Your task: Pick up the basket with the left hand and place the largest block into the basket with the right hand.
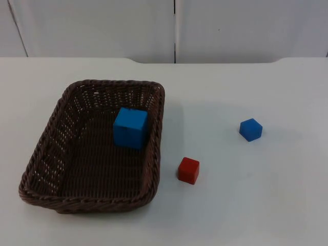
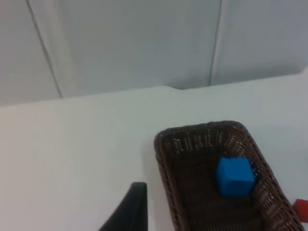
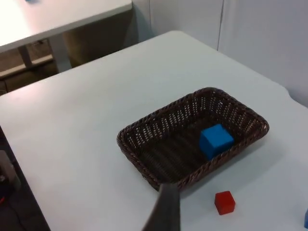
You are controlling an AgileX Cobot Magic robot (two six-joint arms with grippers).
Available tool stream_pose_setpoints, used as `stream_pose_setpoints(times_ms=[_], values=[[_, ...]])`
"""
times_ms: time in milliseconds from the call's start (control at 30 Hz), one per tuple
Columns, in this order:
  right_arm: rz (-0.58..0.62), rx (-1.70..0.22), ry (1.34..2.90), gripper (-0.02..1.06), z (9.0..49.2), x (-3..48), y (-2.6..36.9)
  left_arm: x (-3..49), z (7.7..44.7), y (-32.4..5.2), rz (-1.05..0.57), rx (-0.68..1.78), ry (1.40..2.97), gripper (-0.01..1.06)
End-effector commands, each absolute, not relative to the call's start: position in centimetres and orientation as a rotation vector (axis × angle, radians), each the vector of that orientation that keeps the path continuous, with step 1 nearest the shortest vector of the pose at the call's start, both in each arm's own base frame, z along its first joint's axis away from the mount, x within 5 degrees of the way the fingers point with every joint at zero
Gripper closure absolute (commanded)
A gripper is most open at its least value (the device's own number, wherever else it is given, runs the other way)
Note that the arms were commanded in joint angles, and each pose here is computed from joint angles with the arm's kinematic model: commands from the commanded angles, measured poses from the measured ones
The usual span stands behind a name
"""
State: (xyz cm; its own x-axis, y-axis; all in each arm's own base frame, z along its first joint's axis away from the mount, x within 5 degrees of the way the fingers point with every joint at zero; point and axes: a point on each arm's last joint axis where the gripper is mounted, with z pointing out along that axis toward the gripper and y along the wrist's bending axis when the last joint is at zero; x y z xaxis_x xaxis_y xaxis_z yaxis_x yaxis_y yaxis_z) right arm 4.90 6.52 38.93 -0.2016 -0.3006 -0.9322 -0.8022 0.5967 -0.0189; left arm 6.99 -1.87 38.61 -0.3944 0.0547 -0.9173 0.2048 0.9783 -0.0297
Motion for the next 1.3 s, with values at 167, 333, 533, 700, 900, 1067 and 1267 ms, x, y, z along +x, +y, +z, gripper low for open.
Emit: stream_pose_setpoints(times_ms=[167, 333, 533, 700, 900, 1067, 1267], values=[[0.606, -0.892, 1.742, 0.33, 37.0, 3.4, 4.8, 4.0, 38.6, -1.4, -0.107, 0.113, 1.927, 0.00], [0.625, -0.872, 1.720, 0.33, 34.9, 2.2, 3.3, 1.5, 37.8, -1.2, -0.060, 0.098, 1.897, 0.00], [0.637, -0.855, 1.679, 0.33, 33.9, 0.8, 1.7, -0.1, 34.4, -0.6, -0.017, 0.011, 1.916, 0.00], [0.640, -0.855, 1.669, 0.33, 33.5, -0.1, 0.5, -1.5, 32.2, -0.1, 0.031, -0.031, 1.901, 0.00], [0.640, -0.859, 1.666, 0.33, 33.0, -1.1, -0.6, -1.9, 30.2, -0.1, 0.017, -0.068, 1.970, 0.00], [0.633, -0.873, 1.688, 0.33, 32.5, -1.5, -1.0, -2.0, 30.0, 0.0, 0.022, -0.072, 1.995, 0.00], [0.631, -0.877, 1.707, 0.33, 31.5, -1.7, -1.3, -2.0, 29.9, 0.0, 0.026, -0.073, 2.010, 0.00]])
